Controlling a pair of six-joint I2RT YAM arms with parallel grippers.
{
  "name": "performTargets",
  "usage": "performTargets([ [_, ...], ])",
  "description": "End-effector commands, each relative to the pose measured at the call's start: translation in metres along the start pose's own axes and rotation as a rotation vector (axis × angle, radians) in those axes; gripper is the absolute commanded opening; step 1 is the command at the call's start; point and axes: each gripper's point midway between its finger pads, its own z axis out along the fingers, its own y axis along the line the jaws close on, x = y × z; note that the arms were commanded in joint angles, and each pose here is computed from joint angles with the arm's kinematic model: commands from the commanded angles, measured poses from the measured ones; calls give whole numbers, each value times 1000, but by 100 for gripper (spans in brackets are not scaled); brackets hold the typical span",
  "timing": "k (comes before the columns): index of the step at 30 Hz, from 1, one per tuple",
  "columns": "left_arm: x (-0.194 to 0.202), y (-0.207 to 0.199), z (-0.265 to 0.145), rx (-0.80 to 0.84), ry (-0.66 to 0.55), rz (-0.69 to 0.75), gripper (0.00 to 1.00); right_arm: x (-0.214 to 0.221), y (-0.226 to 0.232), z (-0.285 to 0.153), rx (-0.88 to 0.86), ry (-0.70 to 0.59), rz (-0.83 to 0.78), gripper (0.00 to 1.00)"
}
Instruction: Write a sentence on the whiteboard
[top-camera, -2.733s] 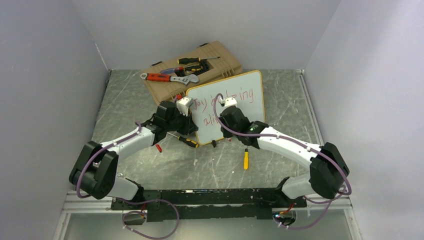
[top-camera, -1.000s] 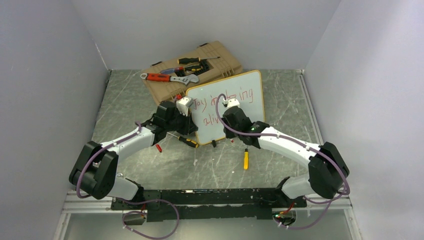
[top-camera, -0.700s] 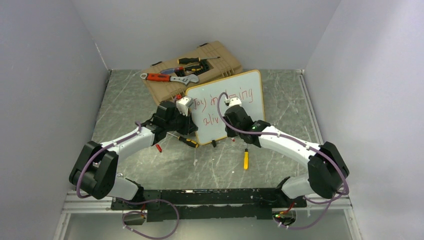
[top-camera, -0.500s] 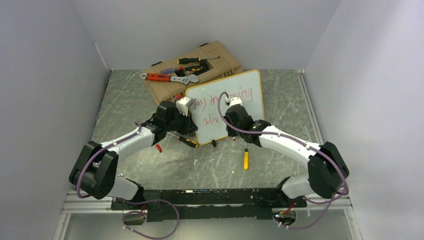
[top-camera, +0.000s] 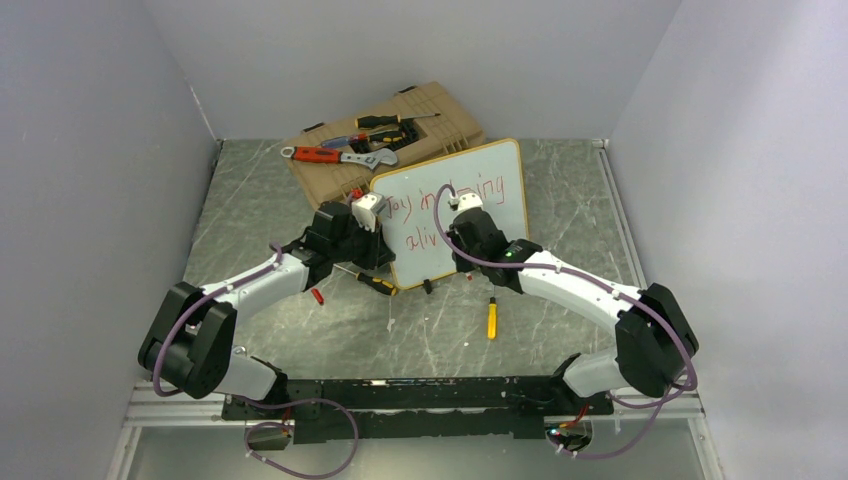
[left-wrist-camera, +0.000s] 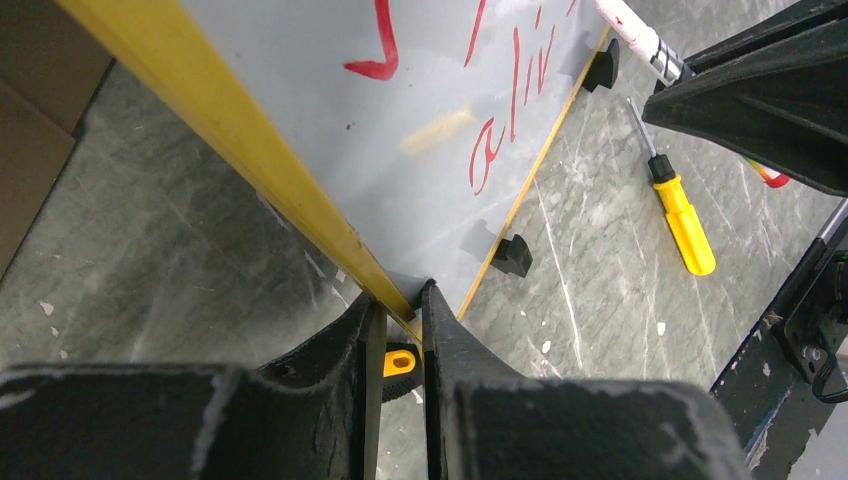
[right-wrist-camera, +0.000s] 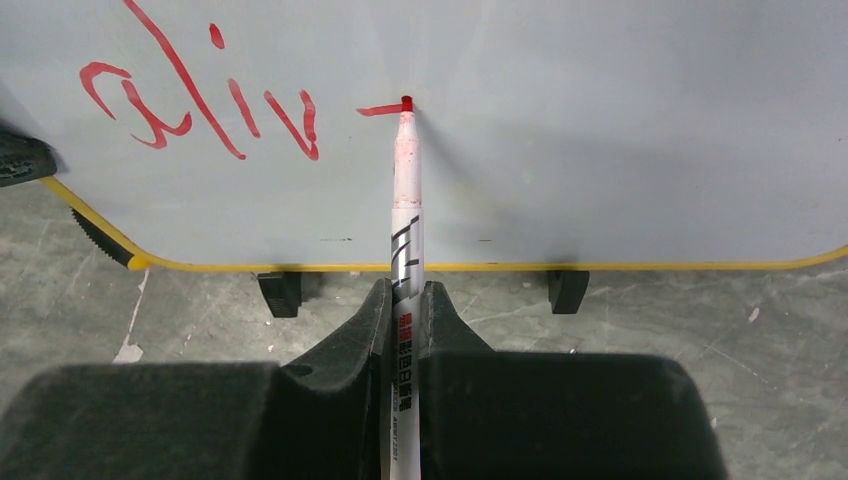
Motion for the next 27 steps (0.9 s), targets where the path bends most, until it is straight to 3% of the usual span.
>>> performTargets([
  [1, -6, 4, -4, -28, -11, 46, 0, -47, 7, -5, -24, -141, 26, 0],
  [9, -6, 4, -4, -29, -11, 46, 0, -47, 13, -4, -54, -135, 16, 0],
  [27, -7, 4, -5, -28, -14, 45, 0, 9, 21, 1, -47, 5, 27, 0],
])
